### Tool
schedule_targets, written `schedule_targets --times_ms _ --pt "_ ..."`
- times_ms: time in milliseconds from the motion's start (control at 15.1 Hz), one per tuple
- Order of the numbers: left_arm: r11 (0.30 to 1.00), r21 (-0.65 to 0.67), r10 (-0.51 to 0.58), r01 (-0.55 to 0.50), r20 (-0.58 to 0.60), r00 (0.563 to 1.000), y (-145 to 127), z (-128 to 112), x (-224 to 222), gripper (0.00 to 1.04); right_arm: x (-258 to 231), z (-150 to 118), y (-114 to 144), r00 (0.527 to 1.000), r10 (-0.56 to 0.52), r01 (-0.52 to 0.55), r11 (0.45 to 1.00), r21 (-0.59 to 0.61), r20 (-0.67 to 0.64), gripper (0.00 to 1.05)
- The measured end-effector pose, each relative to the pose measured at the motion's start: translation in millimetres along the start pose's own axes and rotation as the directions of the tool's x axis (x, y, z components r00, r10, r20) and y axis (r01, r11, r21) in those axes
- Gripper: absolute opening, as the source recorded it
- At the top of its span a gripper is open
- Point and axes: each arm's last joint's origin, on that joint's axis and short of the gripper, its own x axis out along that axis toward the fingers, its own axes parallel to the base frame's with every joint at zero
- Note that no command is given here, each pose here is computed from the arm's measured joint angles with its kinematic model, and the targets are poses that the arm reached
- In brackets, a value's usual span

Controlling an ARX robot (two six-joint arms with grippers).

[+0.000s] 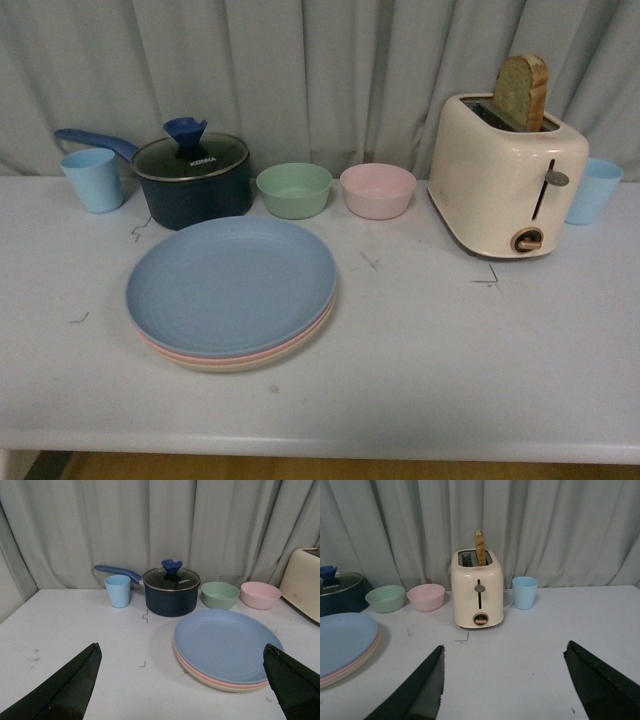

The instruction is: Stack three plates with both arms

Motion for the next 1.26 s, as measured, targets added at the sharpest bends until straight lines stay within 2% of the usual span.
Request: schedule_targets --times_ms 132,198,264,1255 --pt "1.0 0.0 0.0 0.0 0.0 1.0 0.0 0.0 0.0 0.98 0.0 0.0 0.0 1.0 0.0 0.0 1.0 0.0 0.0 0.91" --pt "1.0 0.0 0.0 0.0 0.0 1.0 0.0 0.0 0.0 0.98 0.0 0.0 0.0 1.0 0.0 0.0 1.0 0.0 0.0 1.0" --pt "1.0 0.0 0.0 0.0 0.0 1.0 0.0 0.0 0.0 0.98 0.0 0.0 0.0 1.0 0.0 0.0 1.0 0.0 0.0 0.97" --pt "1.0 0.0 0.0 0.0 0.0 1.0 0.0 0.0 0.0 0.98 0.0 0.0 0.0 1.0 0.0 0.0 1.0 0.0 0.0 0.98"
